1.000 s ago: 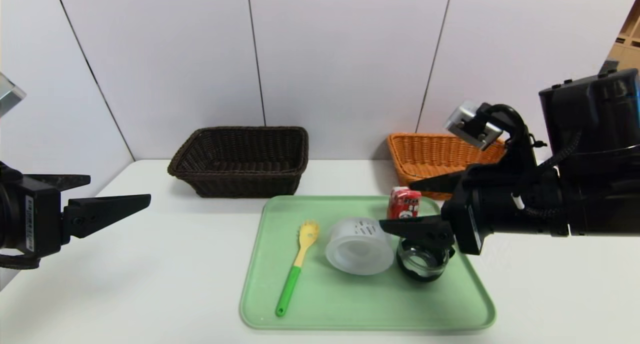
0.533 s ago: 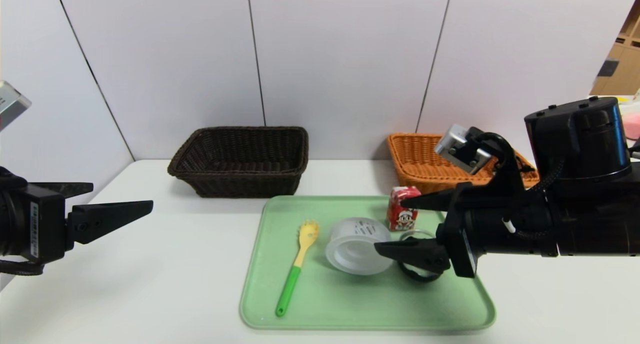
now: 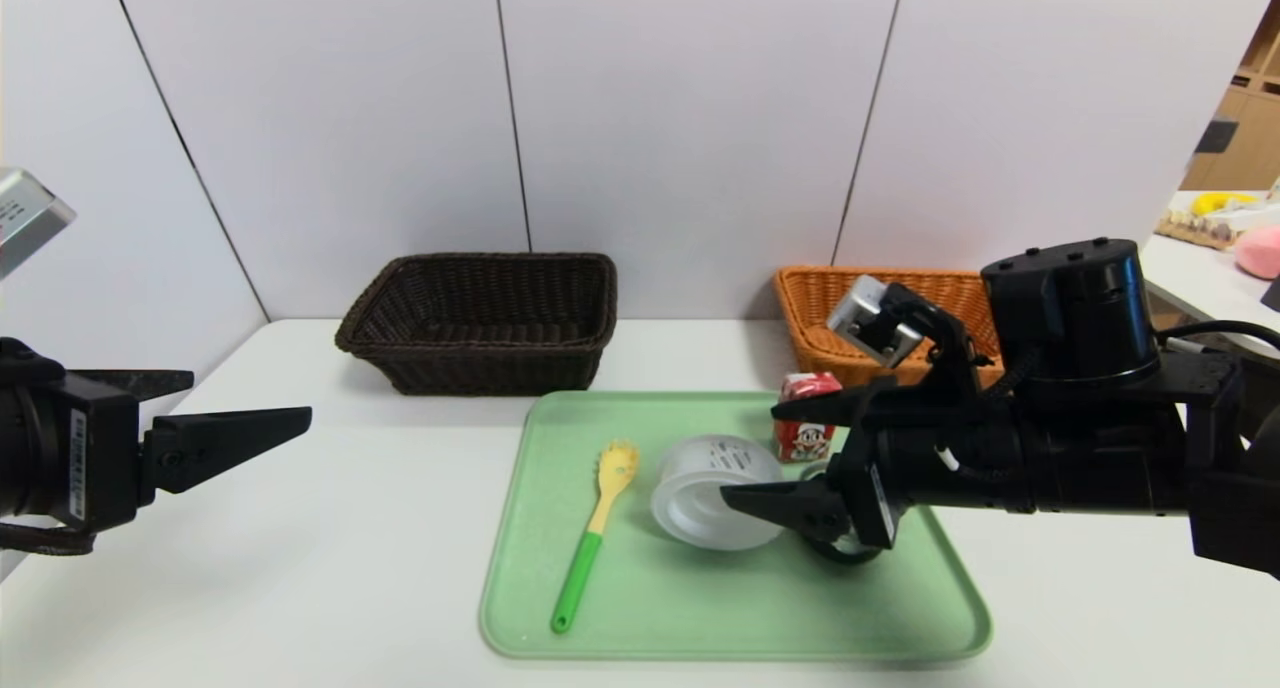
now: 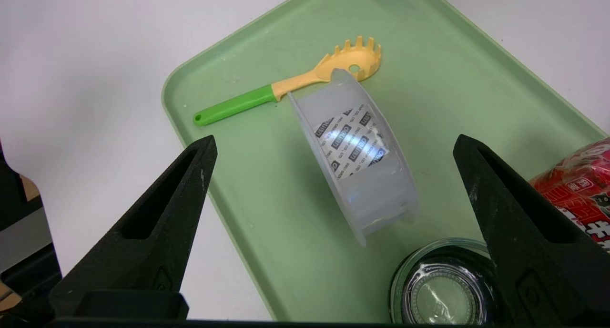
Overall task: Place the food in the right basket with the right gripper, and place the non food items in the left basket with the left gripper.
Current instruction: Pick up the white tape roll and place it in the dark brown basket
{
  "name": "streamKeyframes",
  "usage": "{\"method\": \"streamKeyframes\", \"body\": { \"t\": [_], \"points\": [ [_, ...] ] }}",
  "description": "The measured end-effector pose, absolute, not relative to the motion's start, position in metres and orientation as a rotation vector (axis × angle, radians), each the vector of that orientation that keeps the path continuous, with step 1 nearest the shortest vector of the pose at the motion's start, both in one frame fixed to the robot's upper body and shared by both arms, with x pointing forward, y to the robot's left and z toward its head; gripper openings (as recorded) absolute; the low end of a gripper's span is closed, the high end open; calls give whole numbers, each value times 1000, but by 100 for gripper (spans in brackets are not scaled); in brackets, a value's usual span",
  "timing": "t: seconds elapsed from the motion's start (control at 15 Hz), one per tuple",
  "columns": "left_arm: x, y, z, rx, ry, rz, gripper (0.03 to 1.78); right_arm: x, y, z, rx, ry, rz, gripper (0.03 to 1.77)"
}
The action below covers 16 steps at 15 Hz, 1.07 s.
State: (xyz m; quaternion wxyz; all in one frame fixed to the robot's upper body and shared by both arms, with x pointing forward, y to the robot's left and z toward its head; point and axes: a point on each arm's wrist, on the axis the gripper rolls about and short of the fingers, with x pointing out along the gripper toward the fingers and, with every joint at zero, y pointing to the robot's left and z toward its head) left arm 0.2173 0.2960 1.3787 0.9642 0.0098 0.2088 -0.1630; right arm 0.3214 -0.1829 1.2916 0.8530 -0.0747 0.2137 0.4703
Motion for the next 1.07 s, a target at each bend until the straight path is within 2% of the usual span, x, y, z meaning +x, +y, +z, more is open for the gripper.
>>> {"method": "streamKeyframes", "body": {
  "t": [1.07],
  "points": [
    [234,287,1371,0,443,-349,169,351,-165,1249,-162,515,1007,171]
  ]
}}
